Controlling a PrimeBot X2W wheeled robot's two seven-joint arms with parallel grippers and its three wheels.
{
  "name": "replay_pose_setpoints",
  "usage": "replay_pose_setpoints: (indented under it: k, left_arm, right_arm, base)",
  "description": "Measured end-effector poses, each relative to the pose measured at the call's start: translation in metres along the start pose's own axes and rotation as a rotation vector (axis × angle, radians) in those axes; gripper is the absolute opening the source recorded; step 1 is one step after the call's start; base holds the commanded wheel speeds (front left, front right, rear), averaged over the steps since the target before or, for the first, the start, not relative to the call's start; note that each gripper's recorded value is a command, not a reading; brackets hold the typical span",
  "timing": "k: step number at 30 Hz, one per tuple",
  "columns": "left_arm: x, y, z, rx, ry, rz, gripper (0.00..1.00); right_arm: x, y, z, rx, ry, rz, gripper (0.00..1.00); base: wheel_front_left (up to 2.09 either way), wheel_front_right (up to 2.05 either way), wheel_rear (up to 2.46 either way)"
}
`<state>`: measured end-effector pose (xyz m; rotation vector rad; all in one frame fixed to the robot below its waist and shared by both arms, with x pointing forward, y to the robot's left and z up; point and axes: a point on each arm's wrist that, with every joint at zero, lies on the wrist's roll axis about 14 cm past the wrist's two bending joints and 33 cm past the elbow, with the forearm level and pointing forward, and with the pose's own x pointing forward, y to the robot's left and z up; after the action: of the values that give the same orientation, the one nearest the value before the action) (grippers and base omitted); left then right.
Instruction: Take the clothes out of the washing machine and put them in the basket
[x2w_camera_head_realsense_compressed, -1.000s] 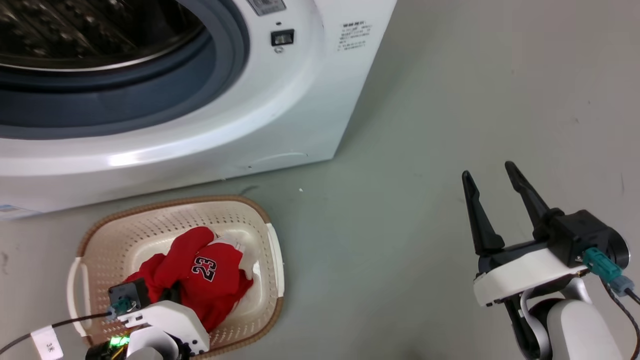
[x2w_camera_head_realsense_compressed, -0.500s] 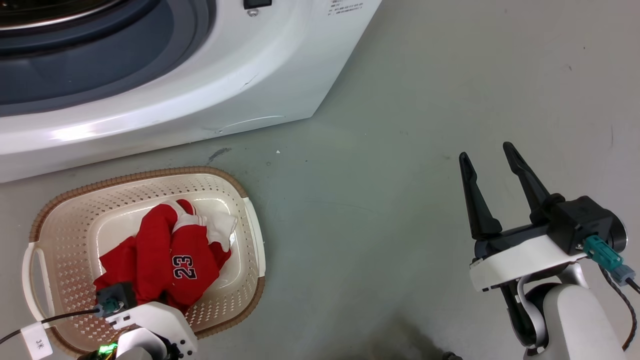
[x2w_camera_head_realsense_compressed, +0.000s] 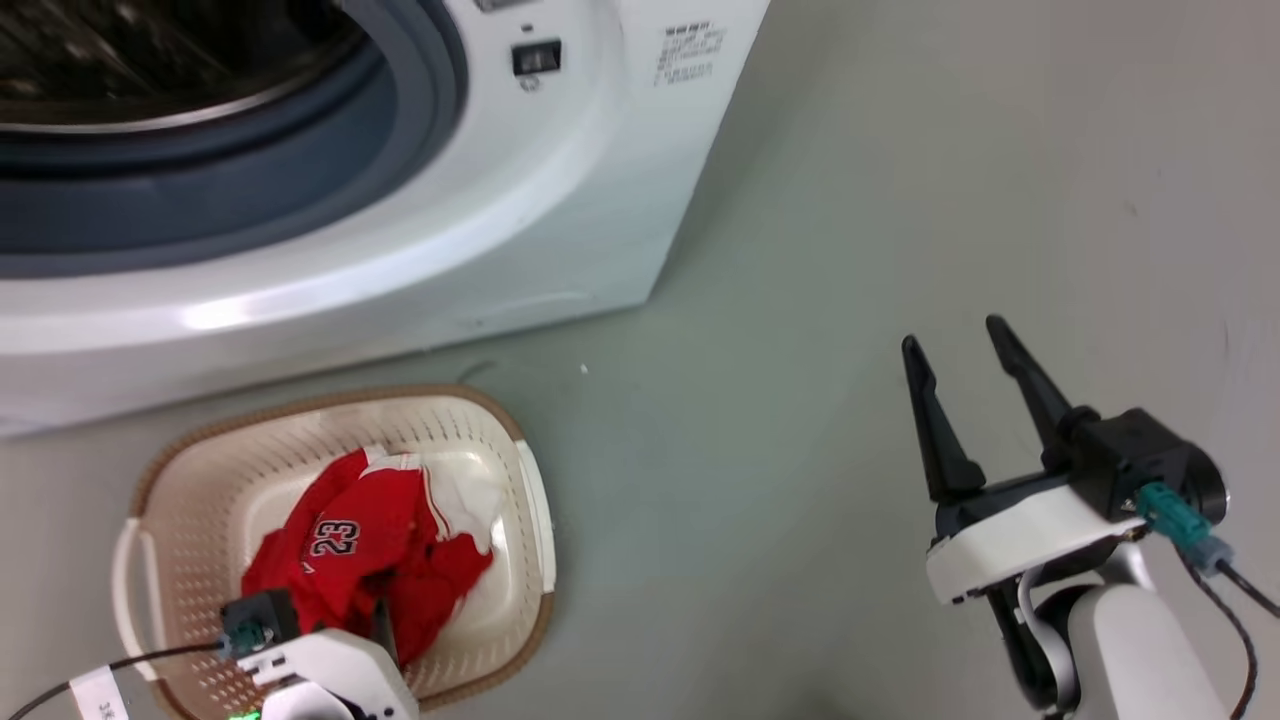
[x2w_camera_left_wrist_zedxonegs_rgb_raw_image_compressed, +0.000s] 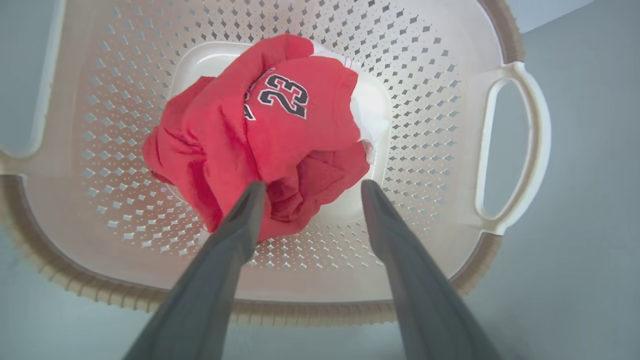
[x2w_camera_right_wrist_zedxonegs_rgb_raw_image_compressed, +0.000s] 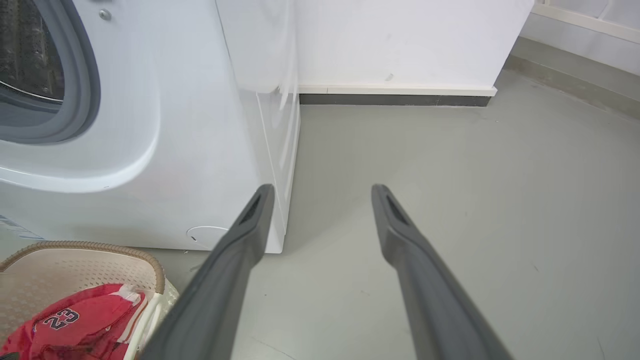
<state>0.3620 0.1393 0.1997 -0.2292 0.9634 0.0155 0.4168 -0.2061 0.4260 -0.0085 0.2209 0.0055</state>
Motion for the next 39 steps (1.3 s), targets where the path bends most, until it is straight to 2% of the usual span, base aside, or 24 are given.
replay_pose_setpoints:
  k: [10,25,32,39]
  left_arm:
    - [-0.052,-0.006,0.065,0.028,-0.265,-0.035,1.0]
    - [-0.181,-0.031,0.197,0.097,-0.874,-0.115,1.0]
    - [-0.237,-0.031,0.214,0.161,-1.052,-0.105,1.0]
    - [-0.272,-0.03,0.213,0.282,-1.113,-0.068,1.0]
  right_arm:
    - [-0.037,0.01,0.029,0.017,-0.066,0.018,1.0]
    - [-0.079,0.019,0.057,-0.004,-0.145,0.039,1.0]
    - [-0.088,0.025,0.065,-0.019,-0.174,0.054,1.0]
    - [-0.093,0.027,0.08,-0.048,-0.222,0.06,1.0]
  base:
    - [0.0,0.0,0.0]
    - [0.0,0.0,0.0]
    - [0.0,0.0,0.0]
    - [0.0,0.0,0.0]
